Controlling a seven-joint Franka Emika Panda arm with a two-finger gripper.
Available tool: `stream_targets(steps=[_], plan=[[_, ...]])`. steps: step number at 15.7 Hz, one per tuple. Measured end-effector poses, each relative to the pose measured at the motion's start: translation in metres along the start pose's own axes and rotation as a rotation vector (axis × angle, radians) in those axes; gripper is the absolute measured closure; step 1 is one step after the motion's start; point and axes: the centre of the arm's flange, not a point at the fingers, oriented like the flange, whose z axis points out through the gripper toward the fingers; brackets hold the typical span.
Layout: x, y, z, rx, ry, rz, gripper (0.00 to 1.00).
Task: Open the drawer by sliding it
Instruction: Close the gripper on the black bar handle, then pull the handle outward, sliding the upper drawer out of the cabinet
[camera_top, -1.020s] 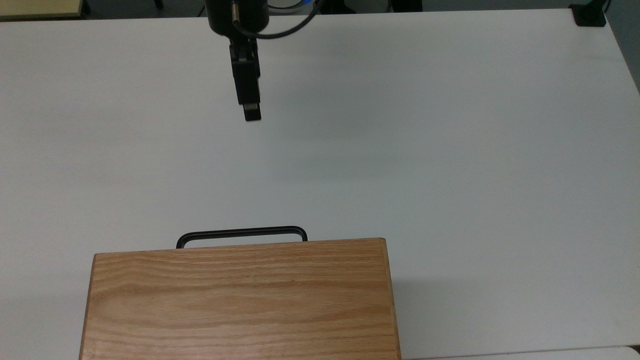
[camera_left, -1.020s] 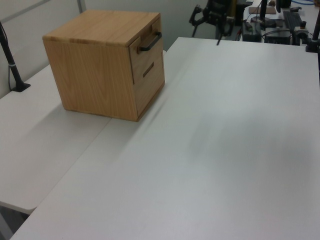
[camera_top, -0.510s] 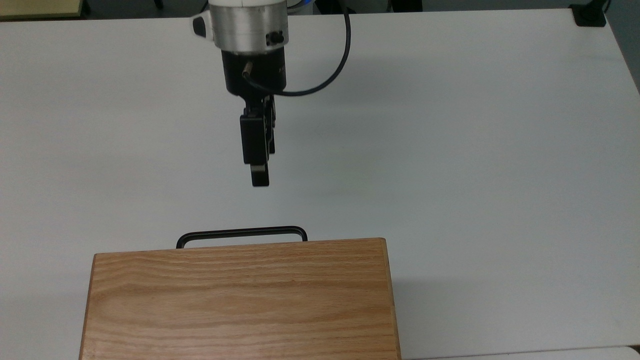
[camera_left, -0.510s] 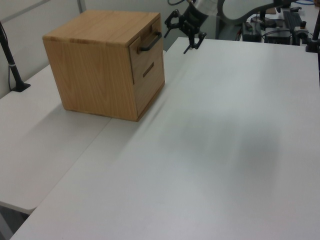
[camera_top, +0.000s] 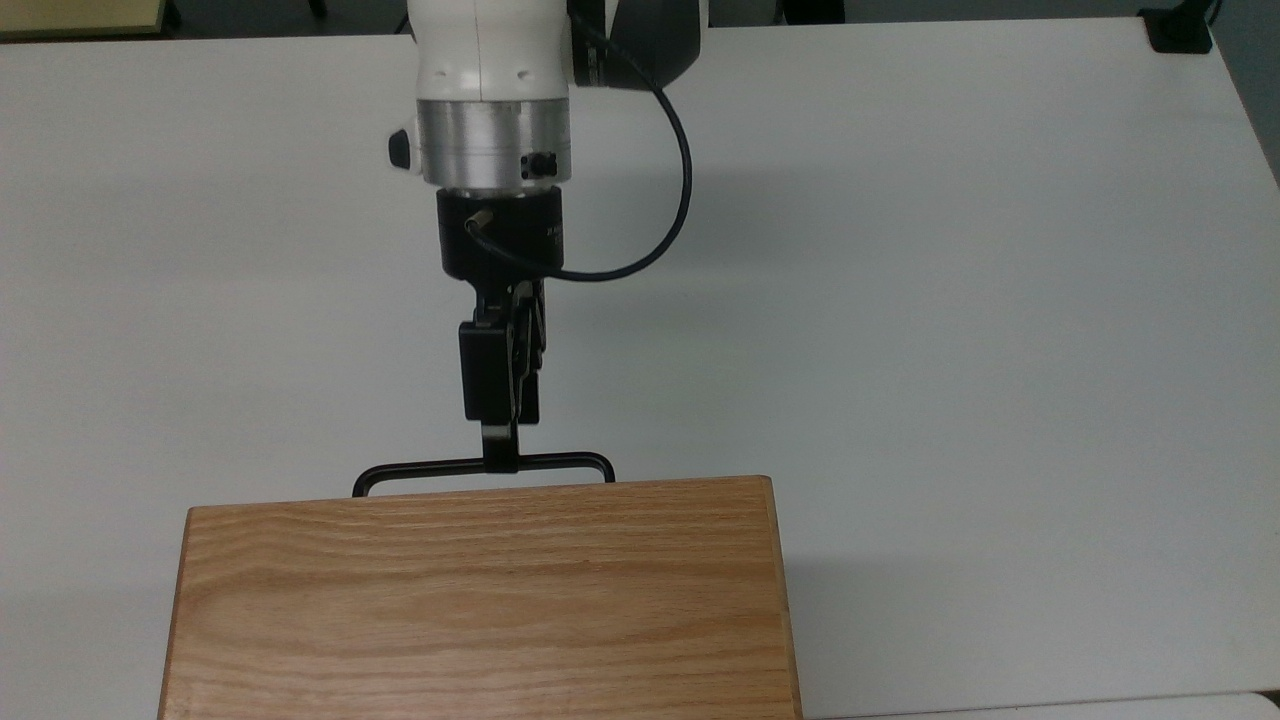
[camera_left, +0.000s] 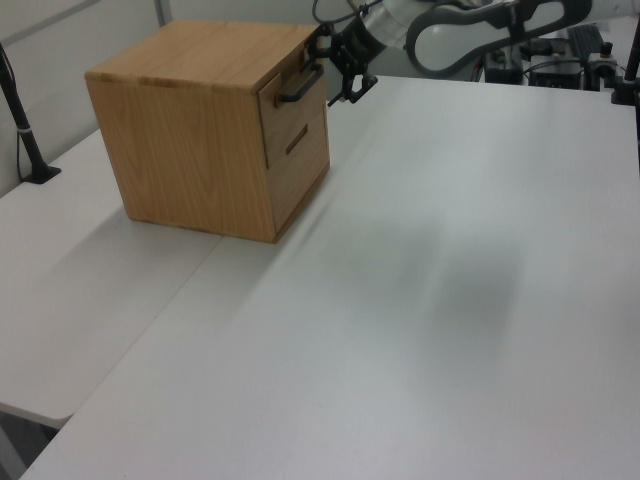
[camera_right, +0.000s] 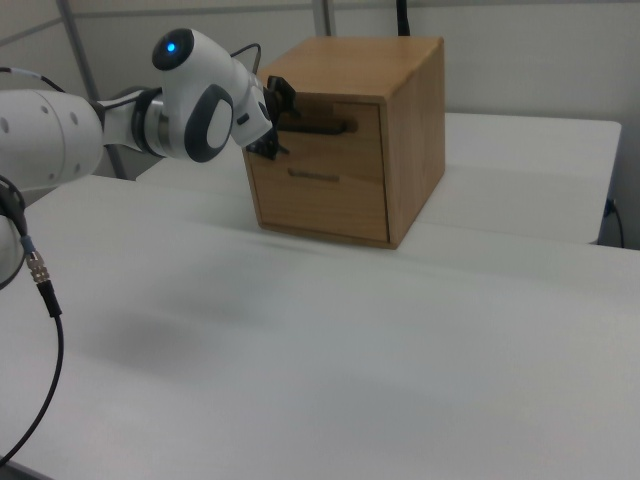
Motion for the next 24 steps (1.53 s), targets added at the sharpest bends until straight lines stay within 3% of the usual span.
stream_targets(steps=[2,4,6,8,13,15,24], plan=[[0.002,0.002,0.008,0.033,0.001,0.004,0.26],[0.004,0.001,0.011,0.059,0.002,0.005,0.43],[0.004,0.0,0.01,0.065,0.002,0.007,0.48],[0.004,-0.001,0.01,0.067,0.002,0.01,0.62],[0.009,-0.004,0.008,0.074,0.006,0.022,0.67],[0.014,-0.002,0.009,0.068,0.011,0.016,0.81],[0.014,0.012,-0.012,0.038,0.01,0.006,0.82]])
